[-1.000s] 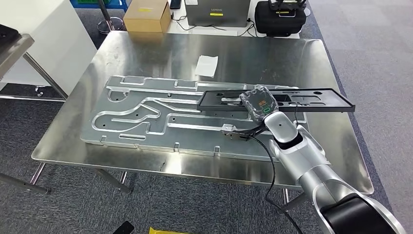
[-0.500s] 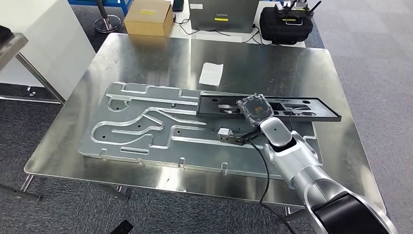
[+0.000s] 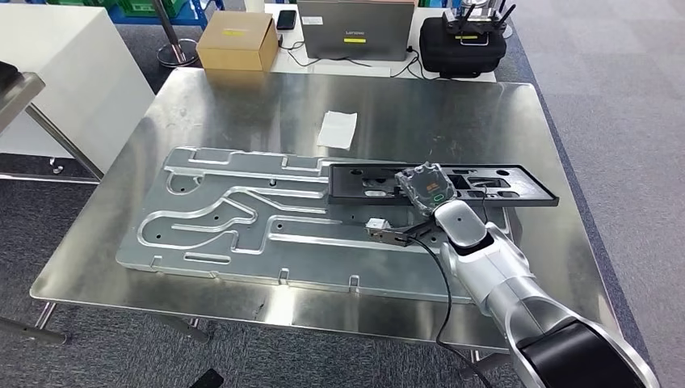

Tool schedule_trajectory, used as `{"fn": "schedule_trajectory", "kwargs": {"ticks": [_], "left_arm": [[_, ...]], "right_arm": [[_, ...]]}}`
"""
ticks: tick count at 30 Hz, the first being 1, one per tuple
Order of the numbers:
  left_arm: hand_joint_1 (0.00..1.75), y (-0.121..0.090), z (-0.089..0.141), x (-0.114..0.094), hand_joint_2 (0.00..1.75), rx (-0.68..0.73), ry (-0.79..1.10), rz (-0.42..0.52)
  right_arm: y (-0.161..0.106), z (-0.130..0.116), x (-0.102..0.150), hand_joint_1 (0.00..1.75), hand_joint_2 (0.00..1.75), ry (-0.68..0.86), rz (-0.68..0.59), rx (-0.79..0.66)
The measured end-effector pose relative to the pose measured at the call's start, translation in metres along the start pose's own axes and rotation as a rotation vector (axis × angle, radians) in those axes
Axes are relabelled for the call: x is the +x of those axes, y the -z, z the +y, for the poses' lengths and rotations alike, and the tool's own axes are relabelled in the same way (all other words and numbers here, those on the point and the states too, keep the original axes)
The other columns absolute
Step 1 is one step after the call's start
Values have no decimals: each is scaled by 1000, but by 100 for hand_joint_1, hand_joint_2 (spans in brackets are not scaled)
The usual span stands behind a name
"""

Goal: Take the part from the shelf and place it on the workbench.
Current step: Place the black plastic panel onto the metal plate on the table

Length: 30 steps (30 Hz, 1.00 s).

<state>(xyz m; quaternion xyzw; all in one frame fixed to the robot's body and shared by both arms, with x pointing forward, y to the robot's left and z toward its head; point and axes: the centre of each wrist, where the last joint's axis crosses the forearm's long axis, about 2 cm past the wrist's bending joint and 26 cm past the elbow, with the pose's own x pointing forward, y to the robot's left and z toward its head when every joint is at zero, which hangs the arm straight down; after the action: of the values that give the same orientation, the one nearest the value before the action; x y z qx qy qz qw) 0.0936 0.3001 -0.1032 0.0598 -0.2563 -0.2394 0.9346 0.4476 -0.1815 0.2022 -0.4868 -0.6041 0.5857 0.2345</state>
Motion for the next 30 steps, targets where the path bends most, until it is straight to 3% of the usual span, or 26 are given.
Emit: {"fn": "schedule_trajectory", "kwargs": {"ticks": [1,30], "left_arm": [[0,0,0,-1,0,-2,-1,1],[0,0,-2,-1,0,-27,-40,6]], "right_arm": [[-1,2,1,0,0,2,0,5],[-9,11,-2,0,0,15,20,17]]}}
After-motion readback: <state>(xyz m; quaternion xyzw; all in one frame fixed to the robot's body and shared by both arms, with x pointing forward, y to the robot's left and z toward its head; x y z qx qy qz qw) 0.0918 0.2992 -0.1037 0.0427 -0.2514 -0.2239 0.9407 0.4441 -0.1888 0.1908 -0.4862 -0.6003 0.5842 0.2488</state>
